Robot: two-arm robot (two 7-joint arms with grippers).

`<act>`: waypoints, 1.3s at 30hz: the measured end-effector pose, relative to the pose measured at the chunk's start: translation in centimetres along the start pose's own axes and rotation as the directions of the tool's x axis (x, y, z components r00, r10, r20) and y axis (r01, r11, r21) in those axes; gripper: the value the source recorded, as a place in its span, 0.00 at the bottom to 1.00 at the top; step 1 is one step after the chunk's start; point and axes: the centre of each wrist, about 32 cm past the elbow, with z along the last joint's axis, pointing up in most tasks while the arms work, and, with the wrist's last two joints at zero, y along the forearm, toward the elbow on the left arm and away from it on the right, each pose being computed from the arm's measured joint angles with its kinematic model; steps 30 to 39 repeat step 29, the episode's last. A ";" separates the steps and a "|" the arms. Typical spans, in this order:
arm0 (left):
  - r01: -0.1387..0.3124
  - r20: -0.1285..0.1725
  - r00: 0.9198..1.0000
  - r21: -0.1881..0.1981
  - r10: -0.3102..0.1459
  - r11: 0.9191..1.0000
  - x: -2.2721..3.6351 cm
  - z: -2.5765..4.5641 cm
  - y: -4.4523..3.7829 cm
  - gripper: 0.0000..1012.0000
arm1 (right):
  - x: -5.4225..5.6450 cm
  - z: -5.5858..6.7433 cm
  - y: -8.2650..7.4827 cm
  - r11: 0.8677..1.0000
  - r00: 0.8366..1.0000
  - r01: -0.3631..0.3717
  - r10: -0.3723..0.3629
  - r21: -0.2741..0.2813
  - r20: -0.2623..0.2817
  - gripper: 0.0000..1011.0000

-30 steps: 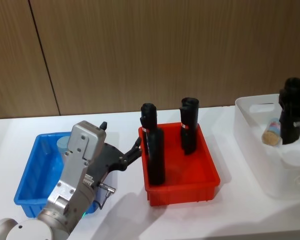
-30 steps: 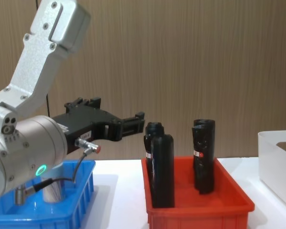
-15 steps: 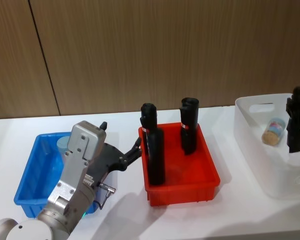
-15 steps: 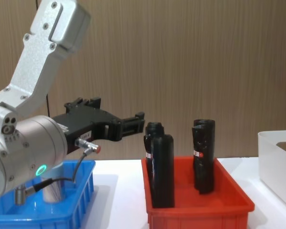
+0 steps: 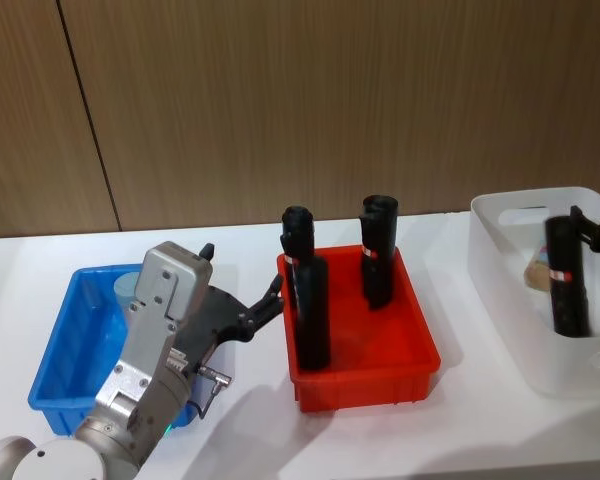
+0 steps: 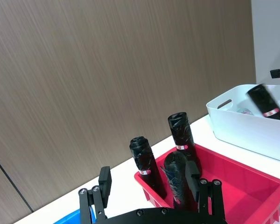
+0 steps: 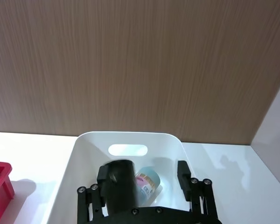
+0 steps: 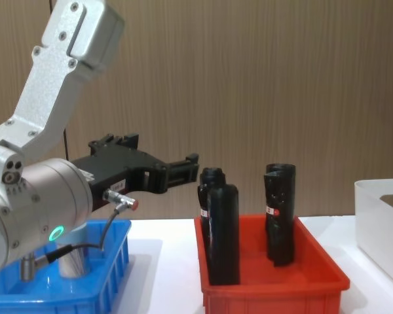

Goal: Pick the cotton swabs from the blue box and place them into the white box.

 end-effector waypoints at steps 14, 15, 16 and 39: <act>0.000 0.000 1.000 0.000 0.000 1.000 0.00 0.00 0.00 0.99 | 0.3 -0.2 -0.4 1.000 1.000 -0.001 0.001 0.015 -0.005 0.99; 0.000 0.000 1.000 0.000 0.000 1.000 0.00 0.00 0.00 0.99 | 0.3 -0.1 -0.4 1.000 1.000 -0.001 0.001 0.016 -0.005 0.99; 0.000 0.000 1.000 0.000 0.000 1.000 0.00 0.00 0.00 0.99 | 0.3 -0.1 -0.5 1.000 1.000 -0.002 0.002 0.017 -0.005 0.99; 0.000 0.000 1.000 0.000 0.000 1.000 0.00 0.00 0.00 0.99 | 0.4 -0.2 -0.6 1.000 1.000 -0.003 0.003 0.021 -0.006 0.99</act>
